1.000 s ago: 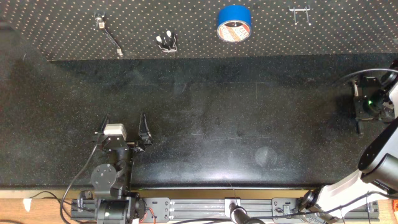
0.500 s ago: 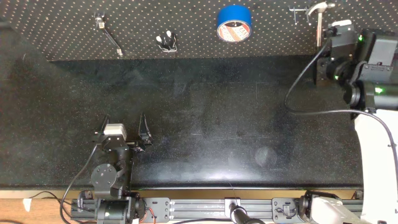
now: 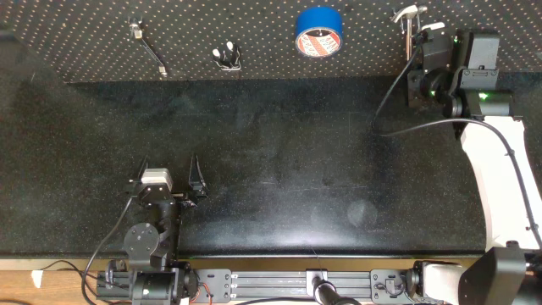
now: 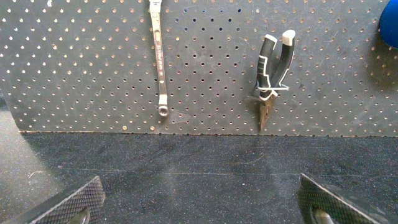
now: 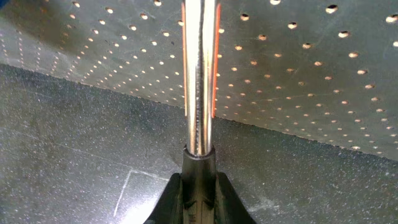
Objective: Place Tools Onto Pegboard
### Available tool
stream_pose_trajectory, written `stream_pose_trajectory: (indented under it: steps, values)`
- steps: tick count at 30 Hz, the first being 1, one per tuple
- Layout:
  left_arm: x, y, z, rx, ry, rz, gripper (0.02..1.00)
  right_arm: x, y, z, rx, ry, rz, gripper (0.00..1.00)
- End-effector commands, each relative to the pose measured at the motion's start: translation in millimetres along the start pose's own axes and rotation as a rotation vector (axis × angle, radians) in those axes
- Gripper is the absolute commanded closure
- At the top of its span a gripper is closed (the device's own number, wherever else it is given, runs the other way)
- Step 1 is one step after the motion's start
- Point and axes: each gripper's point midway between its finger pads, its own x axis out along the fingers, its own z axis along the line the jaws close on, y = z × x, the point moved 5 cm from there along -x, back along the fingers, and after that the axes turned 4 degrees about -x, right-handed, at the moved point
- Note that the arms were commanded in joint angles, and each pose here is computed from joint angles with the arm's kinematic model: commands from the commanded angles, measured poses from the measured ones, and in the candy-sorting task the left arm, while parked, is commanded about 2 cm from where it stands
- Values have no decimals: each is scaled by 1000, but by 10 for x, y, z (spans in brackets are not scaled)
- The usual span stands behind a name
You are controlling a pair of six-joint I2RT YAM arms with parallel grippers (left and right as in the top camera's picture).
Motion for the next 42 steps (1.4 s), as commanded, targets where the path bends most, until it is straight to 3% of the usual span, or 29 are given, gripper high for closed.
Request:
stream_pose_trajectory:
  steps: [1,6,10,14,17,19,21,24,42]
  values:
    - [-3,7,-12,9,8,0,23,41,1,25,1,-15,8,47]
    - [-3,8,-12,9,8,0,25,-183,18,99,-37,19,-116,36]
    - [-3,7,-12,9,8,0,23,-473,530,373,12,44,-373,34]
    - [-3,8,-12,9,8,0,23,-759,1020,795,-140,38,-730,29]
    - [-3,8,-12,9,8,0,23,-816,1258,891,-190,49,-888,31]
    - [-3,8,-12,9,8,0,23,-873,1280,909,-167,37,-899,31]
    - [-3,7,-12,9,8,0,23,-887,1360,833,11,41,-881,31]
    - [-3,8,-12,9,8,0,23,-804,1560,806,74,59,-795,29]
    - [-3,8,-12,9,8,0,23,-759,1599,829,84,54,-765,27]
